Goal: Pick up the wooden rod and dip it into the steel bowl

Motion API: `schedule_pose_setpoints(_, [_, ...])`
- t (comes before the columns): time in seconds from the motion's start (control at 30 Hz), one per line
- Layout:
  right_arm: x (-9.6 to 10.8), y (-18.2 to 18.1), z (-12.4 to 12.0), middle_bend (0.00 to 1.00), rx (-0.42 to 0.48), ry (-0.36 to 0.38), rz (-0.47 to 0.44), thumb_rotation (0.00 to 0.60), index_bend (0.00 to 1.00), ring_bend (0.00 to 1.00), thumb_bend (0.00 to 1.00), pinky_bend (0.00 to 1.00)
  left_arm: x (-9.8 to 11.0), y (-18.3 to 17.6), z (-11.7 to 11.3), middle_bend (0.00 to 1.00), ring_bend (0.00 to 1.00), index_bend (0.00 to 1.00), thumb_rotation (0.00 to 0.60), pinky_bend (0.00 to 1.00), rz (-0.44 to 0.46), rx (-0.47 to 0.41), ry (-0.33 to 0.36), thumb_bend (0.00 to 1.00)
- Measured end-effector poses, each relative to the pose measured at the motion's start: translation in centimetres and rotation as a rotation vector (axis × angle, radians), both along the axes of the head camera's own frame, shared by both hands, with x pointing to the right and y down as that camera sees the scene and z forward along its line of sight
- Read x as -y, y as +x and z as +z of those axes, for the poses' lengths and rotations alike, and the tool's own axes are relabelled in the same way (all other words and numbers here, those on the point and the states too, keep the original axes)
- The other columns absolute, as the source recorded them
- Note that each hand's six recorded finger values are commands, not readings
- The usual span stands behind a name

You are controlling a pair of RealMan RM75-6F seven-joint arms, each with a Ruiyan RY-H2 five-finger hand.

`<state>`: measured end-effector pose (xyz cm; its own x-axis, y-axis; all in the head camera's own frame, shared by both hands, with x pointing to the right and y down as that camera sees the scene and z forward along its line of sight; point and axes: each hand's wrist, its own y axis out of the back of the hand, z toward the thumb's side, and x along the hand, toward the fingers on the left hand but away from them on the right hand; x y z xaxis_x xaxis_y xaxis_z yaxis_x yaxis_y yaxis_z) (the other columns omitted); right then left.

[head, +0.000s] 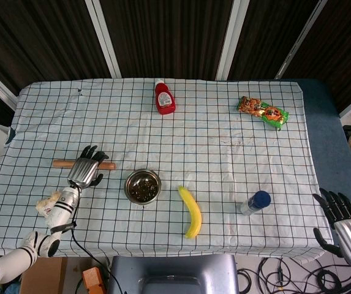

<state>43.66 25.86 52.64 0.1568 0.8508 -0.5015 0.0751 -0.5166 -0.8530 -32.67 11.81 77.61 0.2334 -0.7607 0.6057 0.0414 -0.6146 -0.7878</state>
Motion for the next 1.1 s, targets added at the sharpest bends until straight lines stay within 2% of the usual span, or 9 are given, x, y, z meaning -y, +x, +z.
schedule_pose_setpoints(0.23, [0.0,-0.1,0.0,0.00,0.001,-0.001,-0.005,0.600,0.00,0.00,0.37,0.00,0.3,-0.6,0.3,0.28,0.02,0.28,0.600,0.00,0.011,0.055,0.022,0.40])
schedule_pose_setpoints(0.57, [0.0,0.1,0.0,0.00,-0.003,0.000,0.002,0.600,0.00,0.00,0.37,0.00,0.3,-1.0,1.2,0.39,0.12,0.38,0.600,0.00,0.022,0.133,0.044,0.40])
schedule_pose_setpoints(0.73, [0.1,0.1,0.0,0.00,-0.003,0.000,0.004,0.600,0.00,0.00,0.37,0.00,0.2,-1.0,1.7,0.44,0.16,0.50,0.600,0.00,0.025,0.144,0.037,0.40])
schedule_pose_setpoints(0.83, [0.1,0.1,0.0,0.00,-0.004,0.000,0.003,0.600,0.00,0.00,0.37,0.00,0.2,-0.7,1.8,0.51,0.20,0.61,0.600,0.00,0.019,0.132,0.040,0.41])
schedule_pose_setpoints(0.93, [0.1,0.1,0.0,0.00,-0.003,-0.001,0.004,0.600,0.00,0.00,0.37,0.00,0.4,-0.5,1.7,0.59,0.24,0.69,0.600,0.00,0.017,0.122,0.058,0.47])
schedule_pose_setpoints(1.1, [0.1,0.1,0.0,0.00,-0.002,-0.001,0.004,0.600,0.00,0.00,0.37,0.00,1.0,0.1,0.7,0.61,0.28,0.72,0.600,0.00,-0.004,0.072,0.122,0.50])
